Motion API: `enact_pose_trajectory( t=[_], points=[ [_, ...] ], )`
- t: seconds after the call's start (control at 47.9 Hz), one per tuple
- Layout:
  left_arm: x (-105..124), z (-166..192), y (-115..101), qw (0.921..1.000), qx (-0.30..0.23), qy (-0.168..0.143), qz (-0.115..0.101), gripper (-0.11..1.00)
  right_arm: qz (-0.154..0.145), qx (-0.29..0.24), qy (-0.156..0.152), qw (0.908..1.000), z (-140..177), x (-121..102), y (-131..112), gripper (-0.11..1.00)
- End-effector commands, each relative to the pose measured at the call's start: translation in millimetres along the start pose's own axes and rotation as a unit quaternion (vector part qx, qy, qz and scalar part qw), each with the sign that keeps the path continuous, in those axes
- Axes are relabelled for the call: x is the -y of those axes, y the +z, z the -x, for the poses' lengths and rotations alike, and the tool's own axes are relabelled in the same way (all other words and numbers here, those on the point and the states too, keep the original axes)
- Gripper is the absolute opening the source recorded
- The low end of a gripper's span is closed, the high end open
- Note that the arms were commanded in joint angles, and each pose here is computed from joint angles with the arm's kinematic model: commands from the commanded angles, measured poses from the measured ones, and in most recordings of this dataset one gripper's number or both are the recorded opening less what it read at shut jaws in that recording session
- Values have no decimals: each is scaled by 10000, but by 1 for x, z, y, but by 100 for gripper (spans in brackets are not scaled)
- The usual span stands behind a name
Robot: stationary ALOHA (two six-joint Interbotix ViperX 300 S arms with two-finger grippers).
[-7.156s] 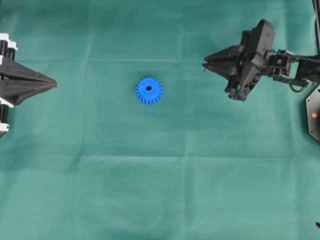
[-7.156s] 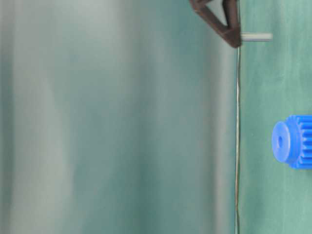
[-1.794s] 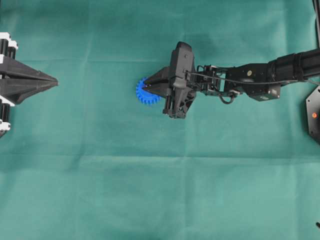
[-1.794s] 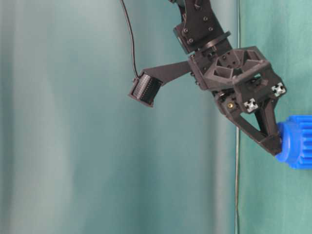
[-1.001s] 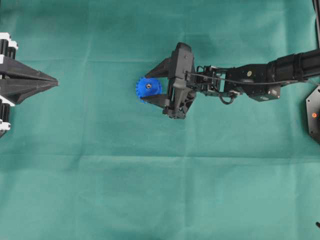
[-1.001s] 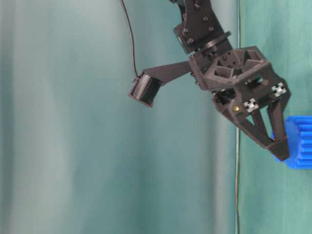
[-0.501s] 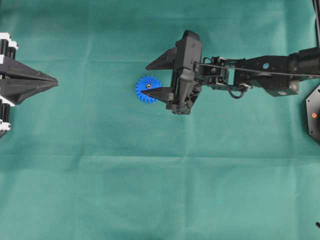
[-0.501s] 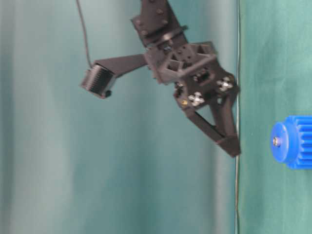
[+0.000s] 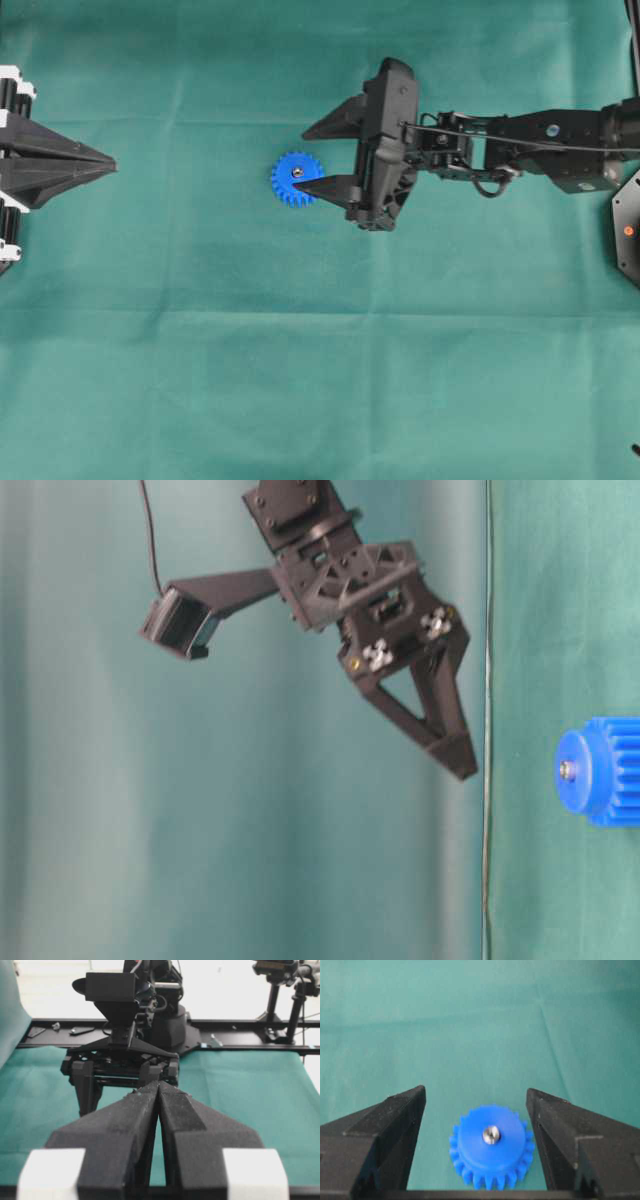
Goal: Insert the shaft placed at a random location into the center hole of the small gear at another random location.
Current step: 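Open the right gripper and raise it away from the gear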
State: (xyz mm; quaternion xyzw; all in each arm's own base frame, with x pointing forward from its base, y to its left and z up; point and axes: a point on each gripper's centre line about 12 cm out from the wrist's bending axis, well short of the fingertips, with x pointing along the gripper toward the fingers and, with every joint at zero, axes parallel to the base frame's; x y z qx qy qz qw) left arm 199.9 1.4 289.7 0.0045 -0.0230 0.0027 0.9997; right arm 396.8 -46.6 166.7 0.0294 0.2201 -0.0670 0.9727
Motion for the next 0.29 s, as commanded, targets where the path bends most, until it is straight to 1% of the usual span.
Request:
enact_pose_trajectory(
  t=[0.0,0.271],
  points=[
    [0,-2,6,10000,77,6,0,0,-24,206,29,9998,12,-2,12,79],
    [0,-2,6,10000,69,6,0,0,-54,183,22,9998,34,-1,3,79]
  ],
)
